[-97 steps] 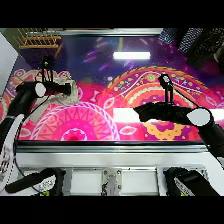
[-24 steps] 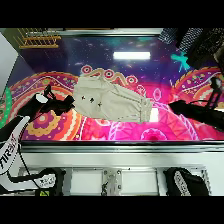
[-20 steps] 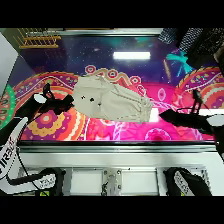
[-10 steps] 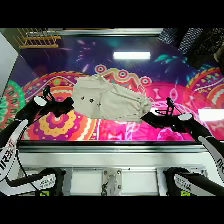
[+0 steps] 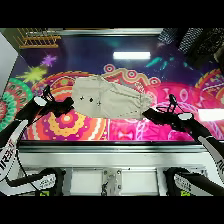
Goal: Fold the clothes and pants, and hang the long-sleeved shirts on hangers.
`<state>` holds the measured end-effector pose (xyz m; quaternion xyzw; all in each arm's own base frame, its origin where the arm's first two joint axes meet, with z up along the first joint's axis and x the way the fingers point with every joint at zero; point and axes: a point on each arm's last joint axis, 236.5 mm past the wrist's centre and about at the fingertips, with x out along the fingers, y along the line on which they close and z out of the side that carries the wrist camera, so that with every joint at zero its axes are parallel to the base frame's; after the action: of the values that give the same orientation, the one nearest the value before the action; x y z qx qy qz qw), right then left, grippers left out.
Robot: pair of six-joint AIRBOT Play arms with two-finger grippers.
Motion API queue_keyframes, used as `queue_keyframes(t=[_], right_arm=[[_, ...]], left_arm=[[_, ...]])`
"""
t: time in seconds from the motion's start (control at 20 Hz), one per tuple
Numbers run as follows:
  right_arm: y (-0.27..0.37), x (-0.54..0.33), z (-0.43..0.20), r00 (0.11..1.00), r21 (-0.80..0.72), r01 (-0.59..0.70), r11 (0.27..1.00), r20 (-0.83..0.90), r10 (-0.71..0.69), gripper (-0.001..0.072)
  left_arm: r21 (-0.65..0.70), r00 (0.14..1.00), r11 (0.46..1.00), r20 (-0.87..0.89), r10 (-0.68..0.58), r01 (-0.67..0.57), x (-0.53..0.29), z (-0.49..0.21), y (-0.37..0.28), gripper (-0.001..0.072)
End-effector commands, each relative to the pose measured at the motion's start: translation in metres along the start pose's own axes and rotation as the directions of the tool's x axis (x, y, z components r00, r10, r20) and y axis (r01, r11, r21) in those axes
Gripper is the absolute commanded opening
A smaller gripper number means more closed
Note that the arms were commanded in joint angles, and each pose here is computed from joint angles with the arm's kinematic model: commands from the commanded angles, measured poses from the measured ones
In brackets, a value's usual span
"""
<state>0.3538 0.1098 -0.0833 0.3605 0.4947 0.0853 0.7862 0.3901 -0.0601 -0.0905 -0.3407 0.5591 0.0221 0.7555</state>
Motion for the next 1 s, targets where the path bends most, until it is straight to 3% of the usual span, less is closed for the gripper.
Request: queue_keyframes(t=[0.0,0.15,0.2,0.25,0.4,0.6,0.75,0.95], right_arm=[[0.002,-0.001,0.013,0.999,0.041,-0.009,0.999,0.052,0.007,0.0442],[0.000,-0.001,0.023,0.995,0.064,-0.002,0.998,0.096,-0.004,0.0440],[-0.001,-0.001,0.023,0.995,0.062,0.000,0.998,0.097,-0.006,0.0382],[-0.001,-0.001,0.023,0.995,0.050,0.001,0.999,0.097,-0.005,0.0215],[0.005,-0.004,0.024,0.995,-0.009,-0.009,1.000,0.095,0.010,0.0014],[0.076,-0.058,0.069,0.974,-0.272,-0.078,0.959,0.183,0.131,0.0013],[0.177,-0.157,0.105,0.908,-0.504,-0.154,0.850,0.266,0.323,0.0013],[0.283,-0.290,0.095,0.773,-0.684,-0.178,0.707,0.348,0.531,0.0013]], left_arm=[[-0.002,1.000,1.000,0.001,0.000,0.000,0.000,0.000,0.000,0.0003],[-0.002,1.000,1.000,0.001,0.000,0.000,0.000,0.000,0.000,0.0003],[-0.002,1.000,1.000,0.001,0.000,0.000,0.000,0.000,0.000,0.0003],[-0.002,1.000,1.000,0.002,0.000,0.000,0.000,0.000,0.000,0.0003],[0.002,1.000,1.000,0.006,-0.005,0.005,-0.003,0.004,-0.003,0.0003],[0.099,0.962,0.988,0.235,-0.140,0.120,-0.091,0.075,-0.064,0.0003],[0.319,0.786,0.927,0.514,-0.344,0.198,-0.254,0.119,-0.150,0.0003],[0.588,0.450,0.795,0.675,-0.585,0.152,-0.467,0.068,-0.228,0.0003]])
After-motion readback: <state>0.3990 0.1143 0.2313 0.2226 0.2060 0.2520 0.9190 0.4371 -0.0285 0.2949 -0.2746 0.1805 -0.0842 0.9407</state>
